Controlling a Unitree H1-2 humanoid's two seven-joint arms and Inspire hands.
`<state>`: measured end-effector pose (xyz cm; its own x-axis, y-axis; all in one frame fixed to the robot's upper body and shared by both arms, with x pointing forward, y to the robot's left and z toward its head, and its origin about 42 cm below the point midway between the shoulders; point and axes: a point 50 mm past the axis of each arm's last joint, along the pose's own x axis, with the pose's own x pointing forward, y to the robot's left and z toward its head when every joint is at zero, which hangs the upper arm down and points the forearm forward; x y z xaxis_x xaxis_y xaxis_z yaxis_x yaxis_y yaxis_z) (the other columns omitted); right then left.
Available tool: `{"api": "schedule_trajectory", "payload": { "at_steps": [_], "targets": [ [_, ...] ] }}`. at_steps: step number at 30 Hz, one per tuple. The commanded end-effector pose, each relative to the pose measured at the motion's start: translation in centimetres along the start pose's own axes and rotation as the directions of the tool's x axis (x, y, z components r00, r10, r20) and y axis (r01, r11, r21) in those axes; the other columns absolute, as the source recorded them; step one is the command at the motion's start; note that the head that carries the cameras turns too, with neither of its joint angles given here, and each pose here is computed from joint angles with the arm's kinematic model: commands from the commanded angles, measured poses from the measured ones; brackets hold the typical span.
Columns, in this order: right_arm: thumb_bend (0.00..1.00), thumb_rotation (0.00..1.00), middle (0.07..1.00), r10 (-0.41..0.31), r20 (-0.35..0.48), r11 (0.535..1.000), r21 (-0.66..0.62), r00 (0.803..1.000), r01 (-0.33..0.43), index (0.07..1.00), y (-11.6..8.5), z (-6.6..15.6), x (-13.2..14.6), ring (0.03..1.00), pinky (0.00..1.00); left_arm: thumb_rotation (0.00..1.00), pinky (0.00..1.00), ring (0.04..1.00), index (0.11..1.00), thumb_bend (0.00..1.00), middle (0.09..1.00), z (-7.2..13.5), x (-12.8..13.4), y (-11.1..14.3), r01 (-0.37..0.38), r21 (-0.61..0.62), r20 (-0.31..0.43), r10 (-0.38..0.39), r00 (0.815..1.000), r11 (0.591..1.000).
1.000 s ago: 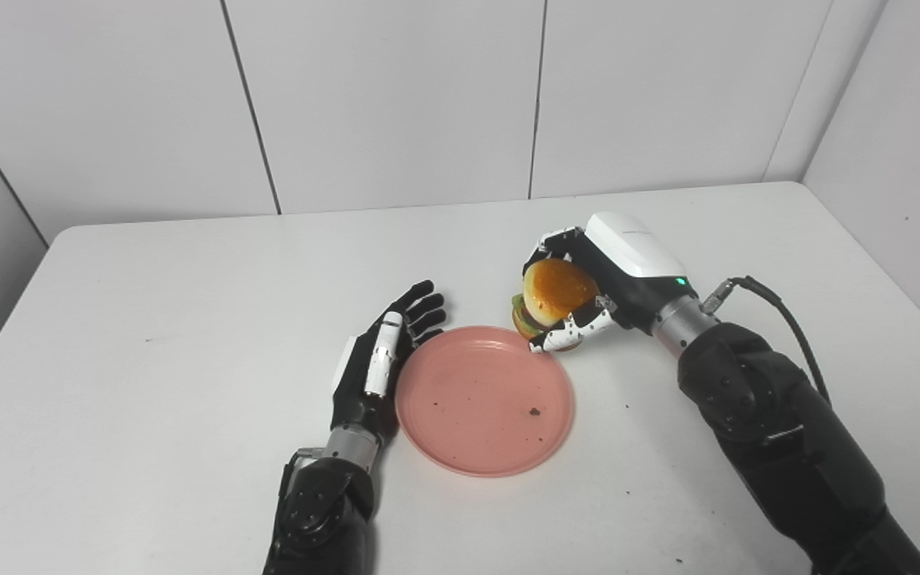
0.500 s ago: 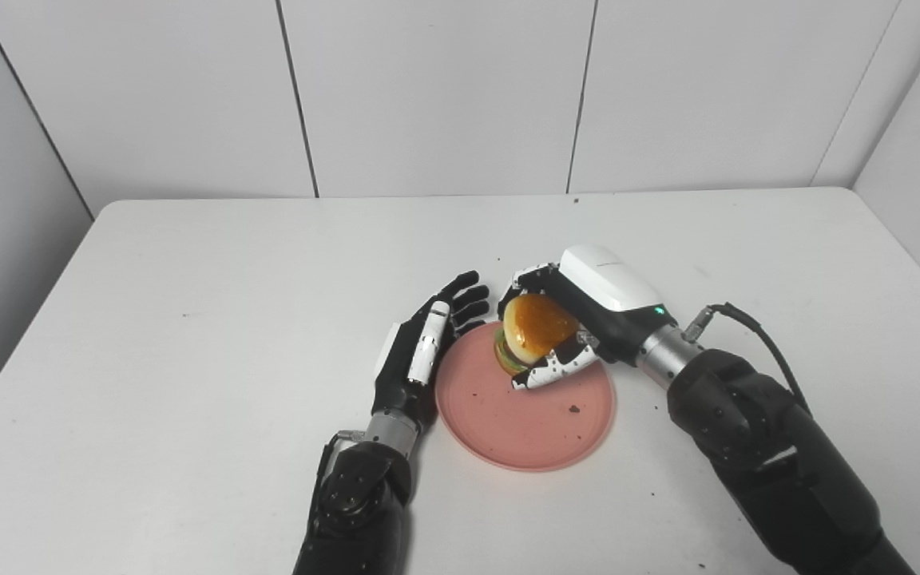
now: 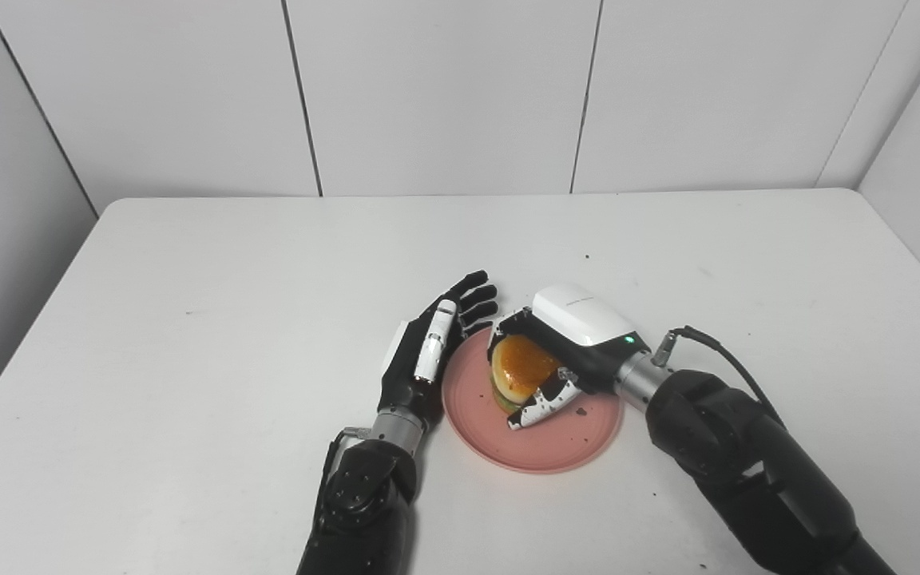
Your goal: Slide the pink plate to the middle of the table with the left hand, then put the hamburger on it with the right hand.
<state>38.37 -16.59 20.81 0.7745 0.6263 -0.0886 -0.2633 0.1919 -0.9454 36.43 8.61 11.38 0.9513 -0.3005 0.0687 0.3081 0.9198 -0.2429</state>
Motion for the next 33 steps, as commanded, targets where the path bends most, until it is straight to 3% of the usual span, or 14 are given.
{"api": "schedule_trajectory", "payload": {
  "at_steps": [1, 9, 11, 14, 15, 17, 19, 22, 27, 33],
  "targets": [
    [0.53, 0.0, 0.472, -0.035, 0.047, 0.997, -0.066, 0.998, 0.038, 0.485, -2.2, 0.5, 0.6, 0.247, 0.24, 0.95, 0.78, 0.823, 0.783, 0.22, 0.816, -0.6, -0.2, -0.1, 0.004, 0.01, -0.007, -0.004, 1.0, 1.0],
    [0.52, 0.0, 0.474, -0.006, 0.043, 0.996, -0.091, 0.999, 0.01, 0.489, -2.4, 0.7, 0.2, 0.313, 0.26, 0.94, 0.79, 0.821, 0.78, 0.23, 0.81, -0.4, -0.2, -0.1, -0.005, 0.001, -0.022, 0.005, 1.0, 1.0],
    [0.52, 0.0, 0.478, -0.013, 0.048, 0.996, -0.089, 0.999, 0.018, 0.507, -2.5, 0.8, -0.1, 0.469, 0.4, 0.92, 0.78, 0.817, 0.777, 0.22, 0.808, -0.3, -0.1, -0.2, -0.009, -0.009, -0.023, 0.009, 1.0, 1.0],
    [0.51, 0.13, 0.657, -0.009, 0.034, 0.998, -0.059, 0.999, 0.011, 0.497, -2.6, 1.0, -0.5, 0.605, 0.51, 0.92, 0.77, 0.811, 0.775, 0.21, 0.806, -0.3, -0.1, -0.2, -0.005, -0.007, -0.012, 0.005, 1.0, 1.0],
    [0.51, 0.14, 0.664, -0.008, 0.034, 0.999, -0.049, 0.999, 0.01, 0.497, -2.7, 1.1, -0.7, 0.611, 0.51, 0.92, 0.76, 0.811, 0.775, 0.21, 0.806, -0.2, 0.0, -0.2, -0.002, -0.004, -0.007, 0.002, 1.0, 1.0],
    [0.63, 0.25, 0.717, -0.005, 0.039, 0.999, -0.039, 0.999, 0.007, 0.676, -2.9, 1.2, -0.9, 0.666, 0.56, 0.92, 0.77, 0.821, 0.79, 0.2, 0.819, -0.3, 0.1, -0.2, 0.004, 0.001, 0.001, -0.004, 1.0, 1.0],
    [0.67, 0.33, 0.751, 0.005, 0.044, 0.999, -0.041, 0.999, -0.004, 0.736, -3.2, 1.3, -1.2, 0.704, 0.6, 0.93, 0.81, 0.863, 0.831, 0.2, 0.863, -0.3, 0.2, -0.1, 0.016, -0.002, -0.001, -0.016, 1.0, 1.0],
    [0.71, 0.42, 0.797, 0.022, 0.049, 0.999, -0.032, 0.999, -0.021, 0.793, -3.8, 1.5, -1.6, 0.751, 0.64, 0.95, 0.82, 0.881, 0.857, 0.19, 0.889, -0.2, 0.3, 0.0, 0.028, -0.011, 0.003, -0.028, 1.0, 1.0],
    [0.76, 0.45, 0.848, 0.036, 0.047, 0.999, -0.001, 0.998, -0.036, 0.845, -4.3, 1.6, -2.2, 0.79, 0.68, 1.0, 0.76, 0.822, 0.817, 0.16, 0.837, -0.2, 0.2, 0.0, 0.032, -0.037, 0.013, -0.032, 0.999, 0.999],
    [0.78, 0.49, 0.889, 0.065, 0.028, 0.997, 0.039, 0.998, -0.066, 0.909, -5.0, 1.6, -2.8, 0.832, 0.72, 1.0, 0.79, 0.831, 0.808, 0.19, 0.831, -0.1, 0.0, 0.0, 0.015, -0.005, 0.006, -0.015, 1.0, 1.0]
  ]
}}
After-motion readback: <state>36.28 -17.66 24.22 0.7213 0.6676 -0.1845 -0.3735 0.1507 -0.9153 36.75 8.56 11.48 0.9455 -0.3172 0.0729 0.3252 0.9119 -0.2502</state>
